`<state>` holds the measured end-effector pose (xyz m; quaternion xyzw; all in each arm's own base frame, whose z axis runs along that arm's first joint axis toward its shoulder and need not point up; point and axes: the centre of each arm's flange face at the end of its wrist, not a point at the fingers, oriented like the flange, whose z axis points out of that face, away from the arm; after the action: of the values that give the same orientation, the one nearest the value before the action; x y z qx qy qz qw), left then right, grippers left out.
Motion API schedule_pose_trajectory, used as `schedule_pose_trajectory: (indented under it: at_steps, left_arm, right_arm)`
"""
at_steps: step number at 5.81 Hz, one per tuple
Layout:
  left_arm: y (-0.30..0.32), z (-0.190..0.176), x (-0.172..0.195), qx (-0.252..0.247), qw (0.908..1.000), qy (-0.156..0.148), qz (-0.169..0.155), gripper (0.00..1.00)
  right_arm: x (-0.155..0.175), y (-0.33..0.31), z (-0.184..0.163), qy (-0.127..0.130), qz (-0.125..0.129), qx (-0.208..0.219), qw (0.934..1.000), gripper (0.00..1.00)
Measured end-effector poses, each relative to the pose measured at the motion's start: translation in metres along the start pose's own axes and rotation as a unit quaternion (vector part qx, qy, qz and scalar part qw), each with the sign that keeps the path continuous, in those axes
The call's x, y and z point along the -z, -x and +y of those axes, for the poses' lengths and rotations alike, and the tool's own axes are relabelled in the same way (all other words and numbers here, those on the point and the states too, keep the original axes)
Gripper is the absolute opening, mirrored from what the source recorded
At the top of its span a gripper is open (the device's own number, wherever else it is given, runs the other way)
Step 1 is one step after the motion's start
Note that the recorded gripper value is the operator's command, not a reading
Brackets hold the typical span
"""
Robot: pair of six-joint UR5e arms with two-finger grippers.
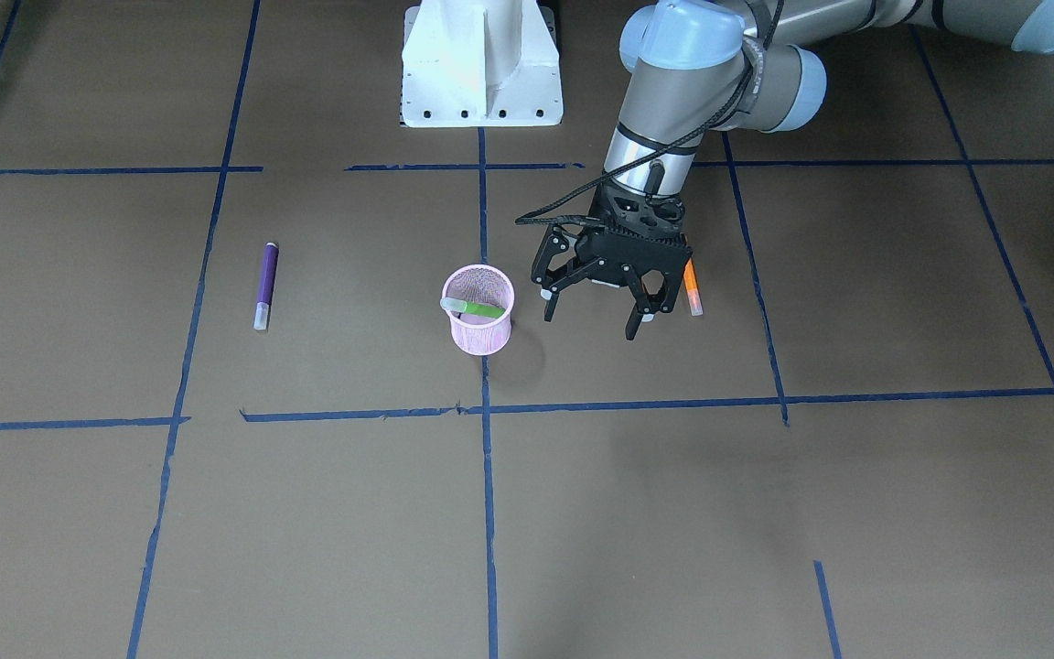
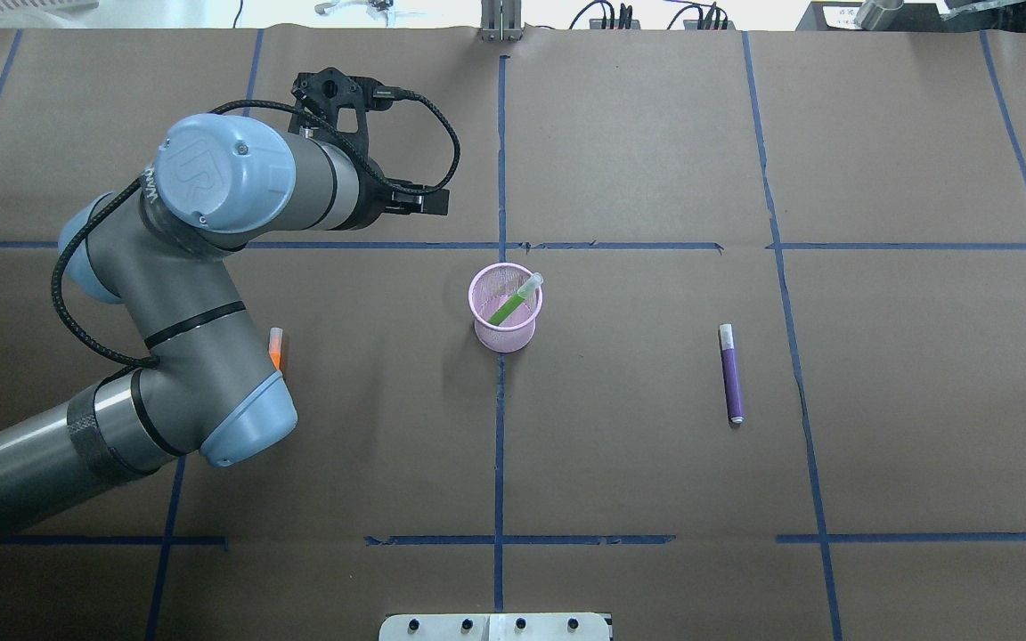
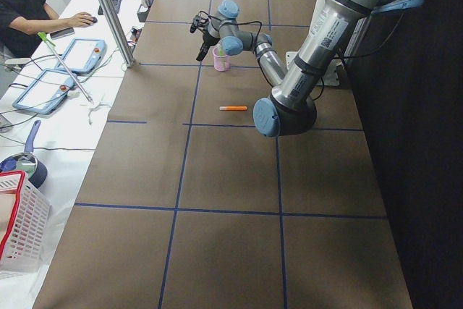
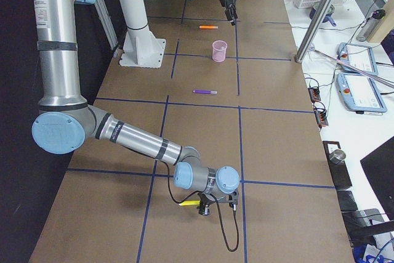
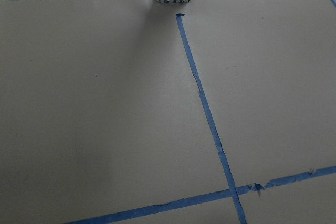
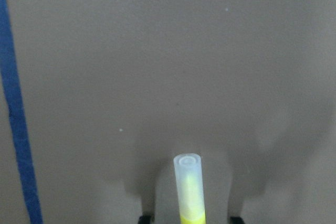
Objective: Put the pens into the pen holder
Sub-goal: 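Grasp the yellow highlighter with the right gripper while the left arm waits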
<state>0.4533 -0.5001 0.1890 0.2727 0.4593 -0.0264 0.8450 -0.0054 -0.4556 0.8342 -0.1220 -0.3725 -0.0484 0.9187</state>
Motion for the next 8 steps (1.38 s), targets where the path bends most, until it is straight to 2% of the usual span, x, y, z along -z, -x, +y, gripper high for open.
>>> schedule_pose_trajectory:
  at_steps: [1, 2, 3, 6, 7, 8]
  left_arm:
    - [0.000, -0.001, 0.000, 0.000, 1.0000, 0.000, 0.000, 1.00]
    - [0.001, -0.001, 0.000, 0.001, 1.0000, -0.001, 0.000, 1.00]
    - [0.001, -0.001, 0.000, 0.001, 1.0000, -0.001, 0.000, 1.00]
    - [0.001, -0.001, 0.000, 0.001, 1.0000, -0.001, -0.001, 1.00]
    - [0.001, -0.001, 0.000, 0.001, 1.0000, -0.001, -0.001, 1.00]
    - [0.000, -0.001, 0.001, 0.001, 1.0000, -0.004, 0.004, 1.00]
  right_arm:
    - [-0.003, -0.003, 0.002, 0.003, 0.000, -0.003, 1.0000, 0.50]
    - [-0.006, -0.005, 0.003, 0.006, 0.000, -0.005, 1.0000, 0.35]
    - [-0.007, -0.006, 0.003, 0.007, 0.000, -0.007, 1.0000, 0.02]
    - [-0.002, -0.002, 0.001, 0.002, -0.001, -0.001, 1.0000, 0.00]
    - [0.009, 0.010, -0.002, -0.012, -0.004, 0.012, 0.9998, 0.00]
    - [0.039, 0.040, -0.004, -0.044, -0.008, 0.045, 0.9980, 0.00]
